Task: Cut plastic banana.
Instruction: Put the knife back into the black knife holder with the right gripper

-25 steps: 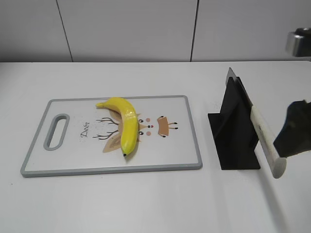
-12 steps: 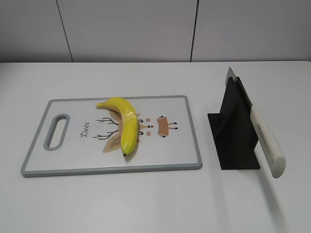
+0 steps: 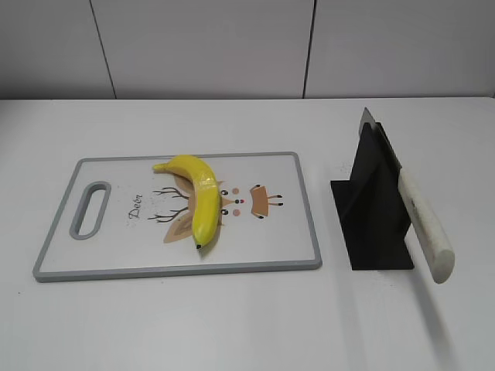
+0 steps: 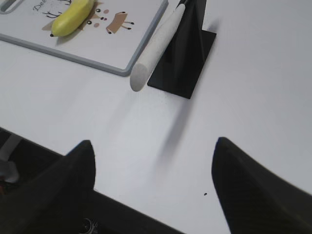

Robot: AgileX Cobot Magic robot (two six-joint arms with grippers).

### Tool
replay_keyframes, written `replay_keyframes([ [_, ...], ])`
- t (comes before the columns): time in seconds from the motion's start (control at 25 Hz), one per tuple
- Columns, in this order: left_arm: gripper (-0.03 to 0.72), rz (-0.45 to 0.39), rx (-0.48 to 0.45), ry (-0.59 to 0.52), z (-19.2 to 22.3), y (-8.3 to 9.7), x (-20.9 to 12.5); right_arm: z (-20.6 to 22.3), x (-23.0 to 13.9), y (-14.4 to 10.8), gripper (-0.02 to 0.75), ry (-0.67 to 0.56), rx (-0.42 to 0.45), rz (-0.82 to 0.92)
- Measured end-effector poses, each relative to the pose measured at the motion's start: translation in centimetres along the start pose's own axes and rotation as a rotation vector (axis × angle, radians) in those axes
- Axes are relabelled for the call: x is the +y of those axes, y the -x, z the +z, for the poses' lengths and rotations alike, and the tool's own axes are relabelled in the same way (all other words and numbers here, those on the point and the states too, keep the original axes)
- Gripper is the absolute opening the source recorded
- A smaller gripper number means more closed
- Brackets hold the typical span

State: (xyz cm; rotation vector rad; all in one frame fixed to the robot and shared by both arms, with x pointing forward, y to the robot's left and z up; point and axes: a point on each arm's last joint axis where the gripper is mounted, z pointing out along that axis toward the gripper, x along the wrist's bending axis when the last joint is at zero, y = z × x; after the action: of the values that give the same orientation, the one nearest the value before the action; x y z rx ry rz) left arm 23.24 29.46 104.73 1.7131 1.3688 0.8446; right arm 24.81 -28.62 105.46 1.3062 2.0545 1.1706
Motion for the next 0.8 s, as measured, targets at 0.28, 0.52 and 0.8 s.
replay_keyframes([
  [0.28,0.566,0.000,0.000,0.000,0.0,0.0,0.0,-1.3,-0.7,-0.1,0.571,0.105,0.006,-0.006],
  [0.52,0.566,0.000,0.000,0.001,0.0,0.0,0.0,-1.7,-1.0,-0.2,0.571,0.138,0.011,-0.007],
  [0.8,0.566,0.000,0.000,0.001,0.0,0.0,0.0,-1.6,-0.9,-0.2,0.570,0.147,-0.091,0.052],
])
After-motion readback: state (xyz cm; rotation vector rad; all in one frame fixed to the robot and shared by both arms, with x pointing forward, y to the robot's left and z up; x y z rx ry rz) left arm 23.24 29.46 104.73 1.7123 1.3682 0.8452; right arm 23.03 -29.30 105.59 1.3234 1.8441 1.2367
